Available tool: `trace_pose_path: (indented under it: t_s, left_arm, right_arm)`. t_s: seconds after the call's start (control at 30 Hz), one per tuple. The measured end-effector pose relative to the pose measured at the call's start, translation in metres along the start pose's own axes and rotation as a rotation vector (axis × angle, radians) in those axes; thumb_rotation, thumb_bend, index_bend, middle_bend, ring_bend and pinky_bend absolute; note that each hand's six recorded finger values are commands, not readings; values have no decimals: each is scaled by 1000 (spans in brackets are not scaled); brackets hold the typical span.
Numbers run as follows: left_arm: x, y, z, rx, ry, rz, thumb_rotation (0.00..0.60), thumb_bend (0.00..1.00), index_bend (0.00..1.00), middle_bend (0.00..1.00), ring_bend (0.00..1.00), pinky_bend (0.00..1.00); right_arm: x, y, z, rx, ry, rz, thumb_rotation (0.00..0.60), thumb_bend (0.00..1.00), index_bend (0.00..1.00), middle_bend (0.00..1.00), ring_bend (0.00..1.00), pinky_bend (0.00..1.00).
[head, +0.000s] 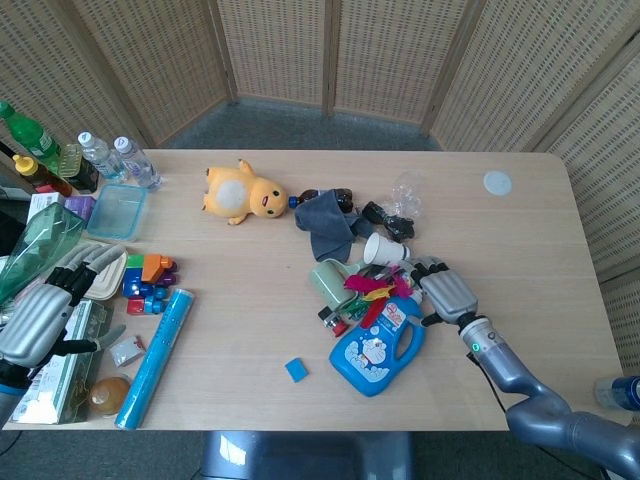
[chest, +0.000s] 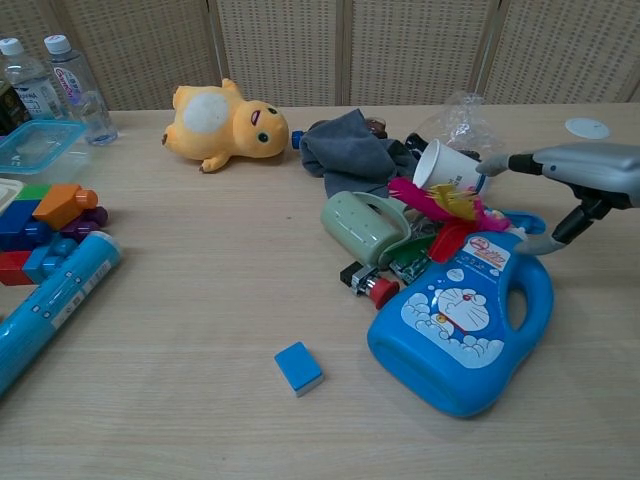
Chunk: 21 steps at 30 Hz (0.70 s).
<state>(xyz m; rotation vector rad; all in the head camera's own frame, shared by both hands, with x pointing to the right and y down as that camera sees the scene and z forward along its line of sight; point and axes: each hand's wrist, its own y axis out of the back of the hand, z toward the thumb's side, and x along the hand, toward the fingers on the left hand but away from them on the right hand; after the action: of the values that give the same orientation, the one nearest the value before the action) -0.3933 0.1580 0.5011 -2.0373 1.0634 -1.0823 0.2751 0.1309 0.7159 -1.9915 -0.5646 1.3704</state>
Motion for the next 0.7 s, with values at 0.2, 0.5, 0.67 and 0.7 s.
trace_pose_path:
  t_s: [0.2, 0.5, 0.67, 0.7]
  left_arm:
    - [-1, 1, -1, -6, 1, 5, 564, 299, 0, 0, 0, 0]
    - [-2, 1, -3, -20, 1, 14, 565, 300, 0, 0, 0, 0]
    - [-2, 1, -3, -27, -1, 19, 565, 300, 0, 0, 0, 0]
    - [-2, 2, -4, -28, -2, 20, 565, 300, 0, 0, 0, 0]
  right_arm:
    - [-10, 0, 3, 13, 0, 19, 495, 247, 0, 52, 0, 0]
    - [-18, -1, 8, 30, 5, 38, 502, 246, 24, 92, 0, 0]
    - [-20, 0, 11, 42, 10, 37, 509, 247, 61, 125, 0, 0]
    - [-20, 1, 11, 42, 10, 36, 512, 246, 66, 126, 0, 0]
